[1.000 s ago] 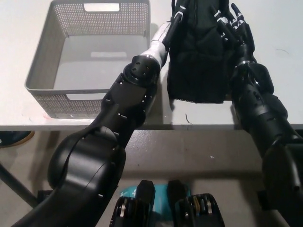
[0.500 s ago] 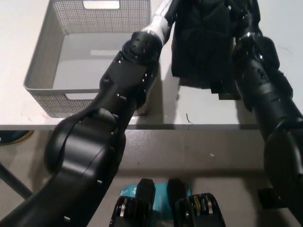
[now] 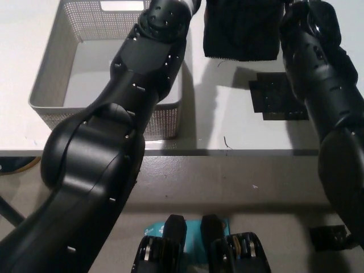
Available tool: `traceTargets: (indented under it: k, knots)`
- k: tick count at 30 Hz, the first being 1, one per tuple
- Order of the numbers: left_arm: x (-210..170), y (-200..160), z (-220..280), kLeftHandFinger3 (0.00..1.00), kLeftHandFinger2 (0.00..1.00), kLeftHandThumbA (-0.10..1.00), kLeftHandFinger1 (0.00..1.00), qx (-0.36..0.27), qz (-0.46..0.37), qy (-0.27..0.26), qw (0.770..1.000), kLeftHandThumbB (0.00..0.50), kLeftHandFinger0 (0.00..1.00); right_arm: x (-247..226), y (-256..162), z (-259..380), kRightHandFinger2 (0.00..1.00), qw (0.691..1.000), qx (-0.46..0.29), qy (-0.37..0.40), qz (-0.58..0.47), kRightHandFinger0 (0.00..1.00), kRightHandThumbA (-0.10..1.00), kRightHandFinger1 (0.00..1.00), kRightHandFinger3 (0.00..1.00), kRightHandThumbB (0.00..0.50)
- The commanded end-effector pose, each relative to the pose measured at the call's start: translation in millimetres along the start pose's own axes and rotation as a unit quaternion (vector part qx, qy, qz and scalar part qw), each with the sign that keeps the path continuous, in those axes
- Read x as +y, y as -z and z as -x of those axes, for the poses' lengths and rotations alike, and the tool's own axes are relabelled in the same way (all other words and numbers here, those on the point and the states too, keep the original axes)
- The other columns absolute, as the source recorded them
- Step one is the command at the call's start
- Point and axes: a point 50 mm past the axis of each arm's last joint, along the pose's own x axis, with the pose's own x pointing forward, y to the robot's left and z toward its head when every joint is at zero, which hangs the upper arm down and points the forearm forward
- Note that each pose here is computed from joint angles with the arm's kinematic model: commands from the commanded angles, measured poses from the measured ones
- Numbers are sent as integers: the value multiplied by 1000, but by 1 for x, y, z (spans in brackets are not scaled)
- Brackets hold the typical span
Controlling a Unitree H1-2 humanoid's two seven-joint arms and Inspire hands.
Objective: Use both hands to pick up a lunch bag on the right hand side and place it into a container on the left hand side
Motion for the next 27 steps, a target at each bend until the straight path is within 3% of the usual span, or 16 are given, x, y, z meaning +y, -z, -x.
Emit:
traceTargets:
  k: [1, 3, 9, 13, 16, 25, 27]
  knots:
    - [-25, -95, -10, 1000, 1000, 1000, 1000, -121, -26, 38, 992, 220, 1000, 86, -40, -12, 1000, 996, -43, -82, -4, 1000, 1000, 1000, 1000, 53]
    - [-19, -97, -9, 1000, 1000, 1000, 1000, -126, -36, 30, 991, 233, 1000, 92, -42, -12, 1000, 994, -48, -91, 25, 1000, 1000, 1000, 1000, 30]
    - [13, -108, -4, 1000, 1000, 1000, 1000, -146, -13, 6, 989, 255, 1000, 132, -43, -9, 1000, 993, -25, -99, 57, 1000, 1000, 1000, 1000, 79]
    - [35, -106, 3, 1000, 1000, 1000, 1000, -158, -17, -12, 987, 260, 1000, 154, -39, -3, 1000, 988, -37, -140, 47, 1000, 1000, 1000, 1000, 34]
    - [55, -105, 12, 1000, 1000, 1000, 1000, -164, 2, -39, 986, 285, 1000, 174, -34, 2, 1000, 985, -28, -163, 53, 1000, 1000, 1000, 1000, 57]
    - [97, -109, 47, 1000, 1000, 1000, 1000, -197, 9, -81, 977, 289, 1000, 224, -29, 18, 1000, 973, -14, -225, 49, 1000, 1000, 1000, 1000, 57]
    - [100, -108, 53, 1000, 1000, 1000, 1000, -199, 11, -87, 976, 271, 1000, 230, -27, 20, 1000, 972, -13, -229, 49, 1000, 1000, 1000, 1000, 52]
